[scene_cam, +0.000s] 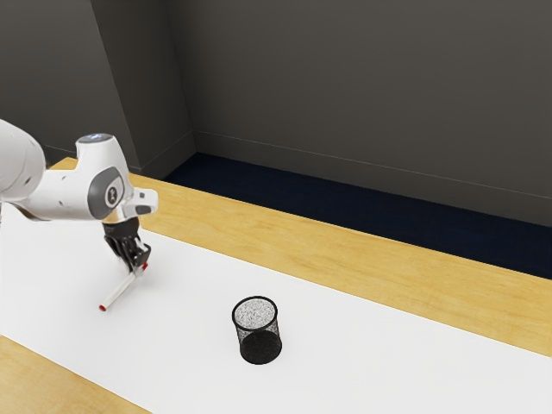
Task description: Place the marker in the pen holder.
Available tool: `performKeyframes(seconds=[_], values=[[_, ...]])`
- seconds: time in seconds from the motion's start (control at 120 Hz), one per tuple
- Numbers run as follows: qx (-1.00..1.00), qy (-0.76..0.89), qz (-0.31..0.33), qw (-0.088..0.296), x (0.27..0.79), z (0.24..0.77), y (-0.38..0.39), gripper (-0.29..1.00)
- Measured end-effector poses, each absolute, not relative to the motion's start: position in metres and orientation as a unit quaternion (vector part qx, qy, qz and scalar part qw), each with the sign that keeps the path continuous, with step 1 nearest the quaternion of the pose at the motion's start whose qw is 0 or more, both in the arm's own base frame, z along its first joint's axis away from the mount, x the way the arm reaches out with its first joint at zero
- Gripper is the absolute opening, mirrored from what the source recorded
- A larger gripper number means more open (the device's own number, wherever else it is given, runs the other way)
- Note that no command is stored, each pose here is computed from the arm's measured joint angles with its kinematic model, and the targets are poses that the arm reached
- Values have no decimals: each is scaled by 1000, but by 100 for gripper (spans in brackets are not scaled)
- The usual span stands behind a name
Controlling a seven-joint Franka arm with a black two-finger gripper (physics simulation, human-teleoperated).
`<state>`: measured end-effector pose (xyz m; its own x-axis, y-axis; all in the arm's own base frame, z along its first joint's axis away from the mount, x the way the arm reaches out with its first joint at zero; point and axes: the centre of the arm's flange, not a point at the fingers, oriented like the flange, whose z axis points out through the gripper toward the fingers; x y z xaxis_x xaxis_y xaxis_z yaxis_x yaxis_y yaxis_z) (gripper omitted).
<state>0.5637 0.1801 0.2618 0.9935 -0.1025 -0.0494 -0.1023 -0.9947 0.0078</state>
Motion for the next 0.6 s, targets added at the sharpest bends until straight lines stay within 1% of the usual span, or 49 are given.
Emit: performKeyframes(seconds=[0.1,0.242,0.35,0.5,0.6], values=[[998,-66,-3,6,567,313,162,-7],[993,-114,20,14,569,380,106,-8],[989,-143,26,23,568,406,70,-8],[976,-208,42,38,580,433,-17,-8],[969,-236,62,42,589,457,-54,-8]])
